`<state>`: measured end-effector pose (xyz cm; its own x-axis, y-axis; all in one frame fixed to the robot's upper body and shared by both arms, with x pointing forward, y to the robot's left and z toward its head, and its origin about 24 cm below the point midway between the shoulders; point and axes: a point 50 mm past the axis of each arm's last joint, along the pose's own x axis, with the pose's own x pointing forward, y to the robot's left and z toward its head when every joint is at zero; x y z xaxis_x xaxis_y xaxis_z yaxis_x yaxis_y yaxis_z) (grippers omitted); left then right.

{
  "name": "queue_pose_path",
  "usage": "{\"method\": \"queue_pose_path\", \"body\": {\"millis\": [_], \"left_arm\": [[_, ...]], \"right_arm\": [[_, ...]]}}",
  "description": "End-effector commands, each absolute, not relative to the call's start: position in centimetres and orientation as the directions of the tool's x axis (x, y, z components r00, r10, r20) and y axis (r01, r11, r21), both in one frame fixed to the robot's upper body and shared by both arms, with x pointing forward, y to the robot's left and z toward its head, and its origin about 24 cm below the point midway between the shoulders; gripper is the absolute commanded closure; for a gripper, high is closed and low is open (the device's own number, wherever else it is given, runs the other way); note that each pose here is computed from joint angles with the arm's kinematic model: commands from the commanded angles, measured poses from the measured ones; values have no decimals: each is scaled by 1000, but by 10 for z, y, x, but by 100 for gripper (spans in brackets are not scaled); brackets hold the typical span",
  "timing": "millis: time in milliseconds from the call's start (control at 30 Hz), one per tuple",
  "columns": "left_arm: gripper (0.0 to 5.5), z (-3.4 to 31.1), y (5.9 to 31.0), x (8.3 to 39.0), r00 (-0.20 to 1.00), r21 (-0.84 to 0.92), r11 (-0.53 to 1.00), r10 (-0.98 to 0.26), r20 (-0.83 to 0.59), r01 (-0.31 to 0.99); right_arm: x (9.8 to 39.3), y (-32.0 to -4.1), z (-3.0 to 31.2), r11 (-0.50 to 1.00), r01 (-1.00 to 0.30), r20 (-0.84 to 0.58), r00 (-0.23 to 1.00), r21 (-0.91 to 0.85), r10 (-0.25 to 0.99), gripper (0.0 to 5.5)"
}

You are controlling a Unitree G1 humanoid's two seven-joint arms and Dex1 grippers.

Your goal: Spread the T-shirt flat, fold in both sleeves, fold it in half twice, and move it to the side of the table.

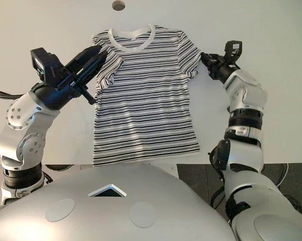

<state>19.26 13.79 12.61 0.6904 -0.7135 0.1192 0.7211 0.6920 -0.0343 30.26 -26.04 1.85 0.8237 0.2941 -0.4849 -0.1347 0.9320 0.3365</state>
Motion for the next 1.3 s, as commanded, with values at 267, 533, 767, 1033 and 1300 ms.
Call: {"method": "queue_pose_path", "body": {"millis": [267,533,767,1033,1300], "left_arm": [[461,116,137,192,704,-89,698,-702,111,710],[460,115,140,195,718,-105,711,-687,110,696],[460,114,140,197,725,-108,717,-680,113,689],[460,114,138,198,717,-108,708,-687,118,697],[460,112,132,196,706,-101,699,-698,115,708]], "right_arm": [[302,-258,11,904,-134,-533,769,406,354,370],[297,-257,11,920,-162,-528,778,357,342,530],[297,-250,25,931,-200,-460,825,307,329,548],[292,-215,55,943,-324,-330,885,69,328,548],[285,-165,45,848,-502,-365,831,-169,419,548]]}}
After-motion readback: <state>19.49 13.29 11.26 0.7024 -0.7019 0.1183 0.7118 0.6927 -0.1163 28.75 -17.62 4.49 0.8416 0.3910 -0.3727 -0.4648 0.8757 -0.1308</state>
